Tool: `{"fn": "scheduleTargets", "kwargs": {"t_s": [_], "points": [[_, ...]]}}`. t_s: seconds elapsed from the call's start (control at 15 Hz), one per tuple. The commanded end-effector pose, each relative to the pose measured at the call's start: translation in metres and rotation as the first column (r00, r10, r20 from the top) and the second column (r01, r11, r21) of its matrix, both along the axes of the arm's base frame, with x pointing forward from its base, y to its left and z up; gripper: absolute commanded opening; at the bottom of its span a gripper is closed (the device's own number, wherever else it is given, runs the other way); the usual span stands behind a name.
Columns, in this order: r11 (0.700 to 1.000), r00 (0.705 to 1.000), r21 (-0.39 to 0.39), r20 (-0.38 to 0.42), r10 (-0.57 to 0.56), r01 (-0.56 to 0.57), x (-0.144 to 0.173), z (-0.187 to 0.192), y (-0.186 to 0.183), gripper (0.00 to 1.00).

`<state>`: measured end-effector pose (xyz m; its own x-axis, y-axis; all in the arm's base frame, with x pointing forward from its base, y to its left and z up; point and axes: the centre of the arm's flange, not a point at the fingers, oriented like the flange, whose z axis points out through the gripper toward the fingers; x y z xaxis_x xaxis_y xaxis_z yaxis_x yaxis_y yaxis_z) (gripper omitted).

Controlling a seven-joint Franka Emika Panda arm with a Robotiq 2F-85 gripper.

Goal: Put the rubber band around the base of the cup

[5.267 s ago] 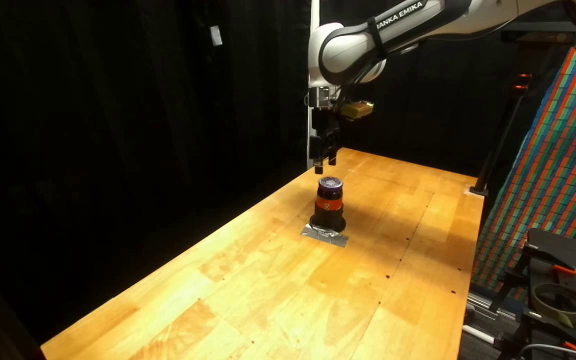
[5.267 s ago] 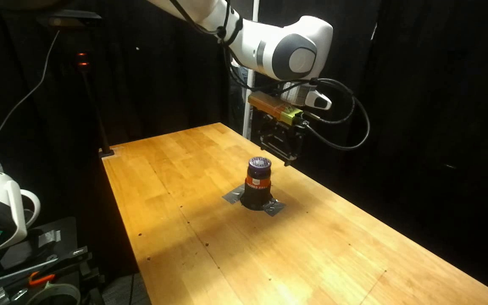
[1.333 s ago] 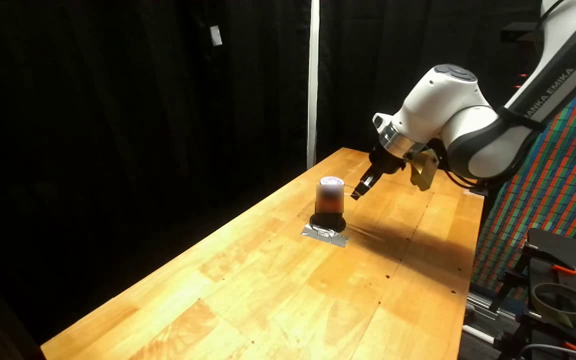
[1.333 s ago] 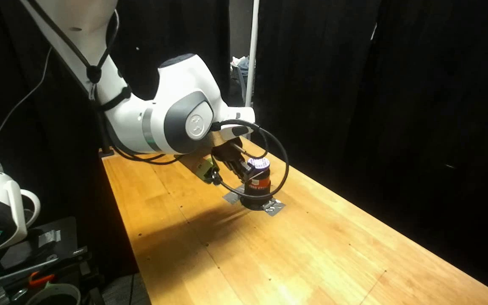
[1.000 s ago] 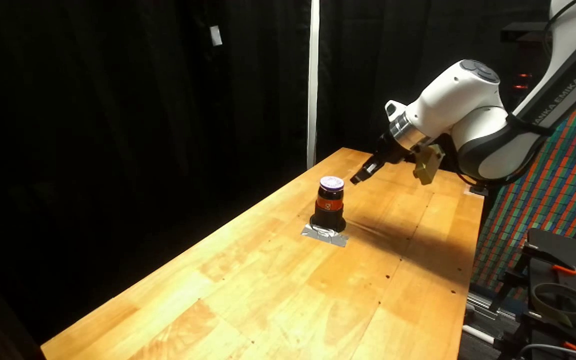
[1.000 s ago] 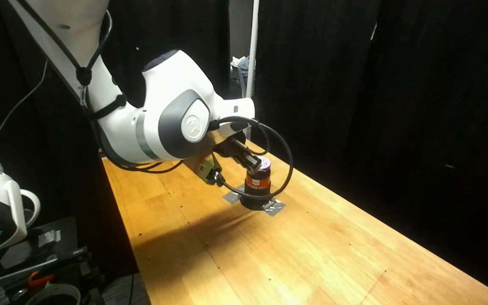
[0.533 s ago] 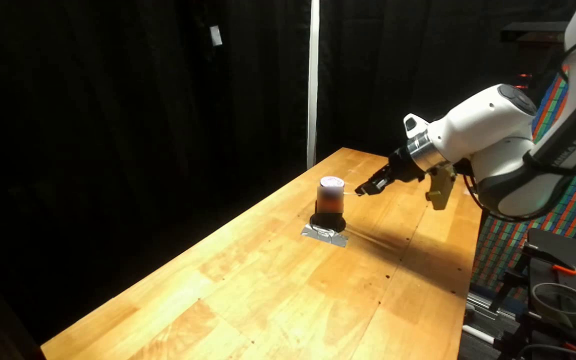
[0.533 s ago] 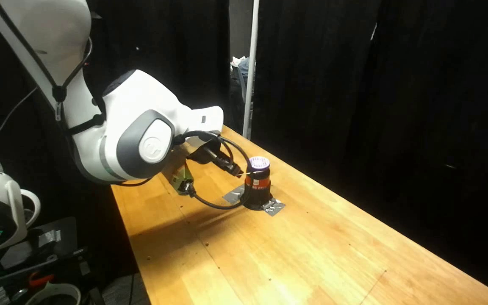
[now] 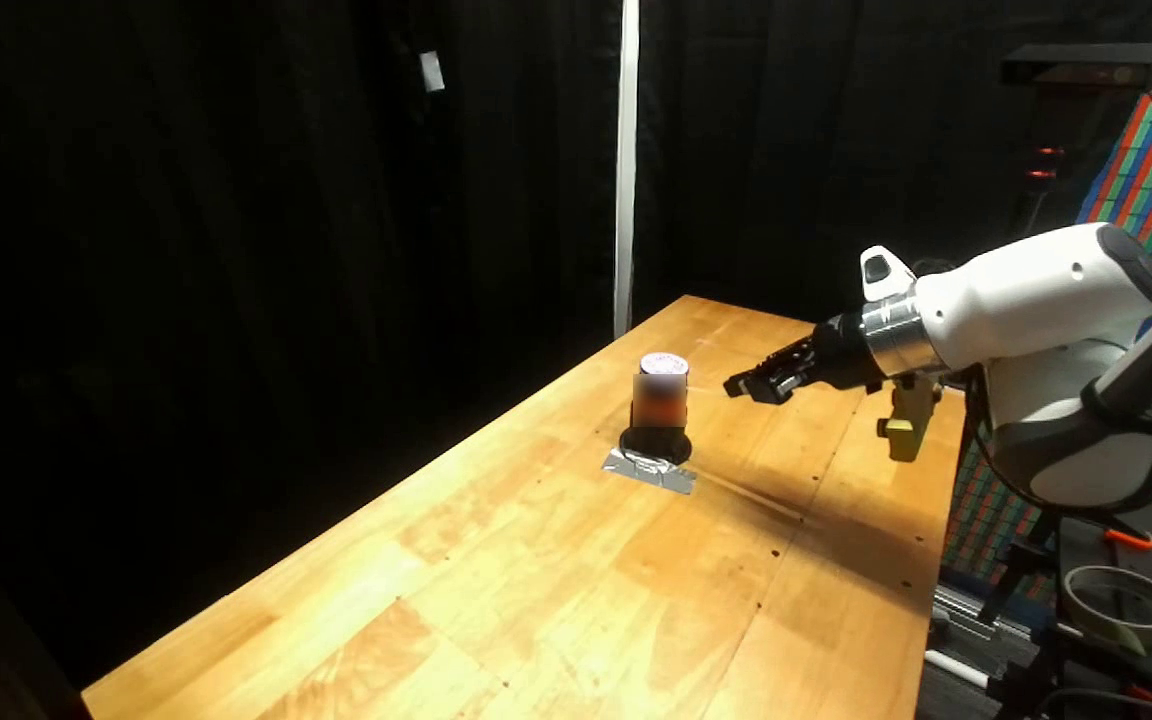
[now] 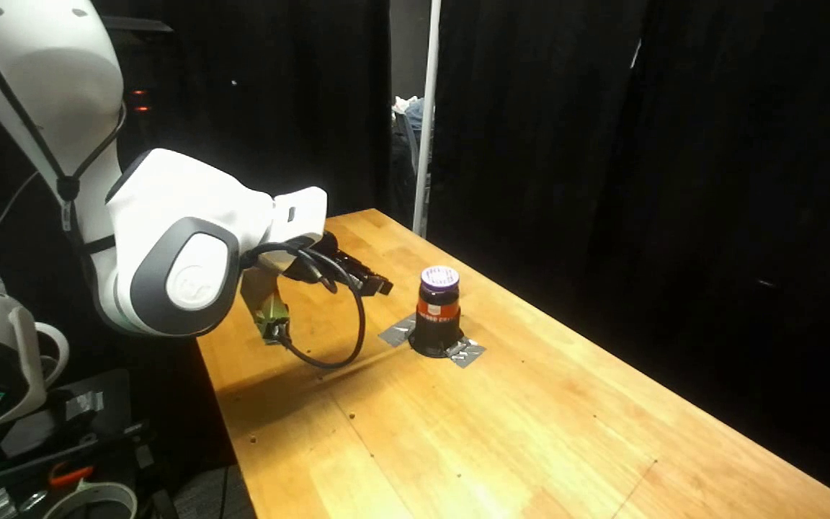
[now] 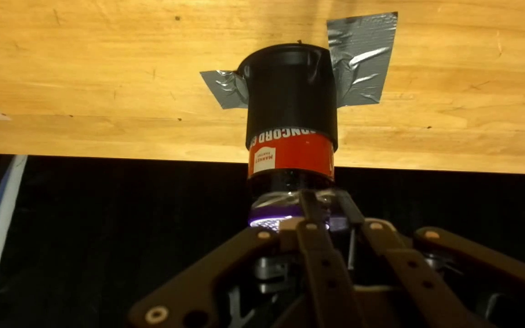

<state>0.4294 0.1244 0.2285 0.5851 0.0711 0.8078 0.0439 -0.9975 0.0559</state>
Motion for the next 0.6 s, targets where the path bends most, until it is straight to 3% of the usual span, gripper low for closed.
{"fn": "scheduleTargets", "kwargs": {"t_s": [0.0,0.27,0.33,0.53], "points": [[1.000,0.997,-0.011,0.079,-0.019,0.020,-0.024,-0.004,0.010,0.16],[0.999,0.994,-0.025,0.109,-0.028,0.031,-0.037,-0.006,0.014,0.16],[0.999,0.997,-0.043,0.079,-0.017,0.020,-0.037,0.000,0.012,0.16],[0.992,0.990,-0.118,-0.140,0.021,-0.037,-0.007,0.053,-0.002,0.15]]}}
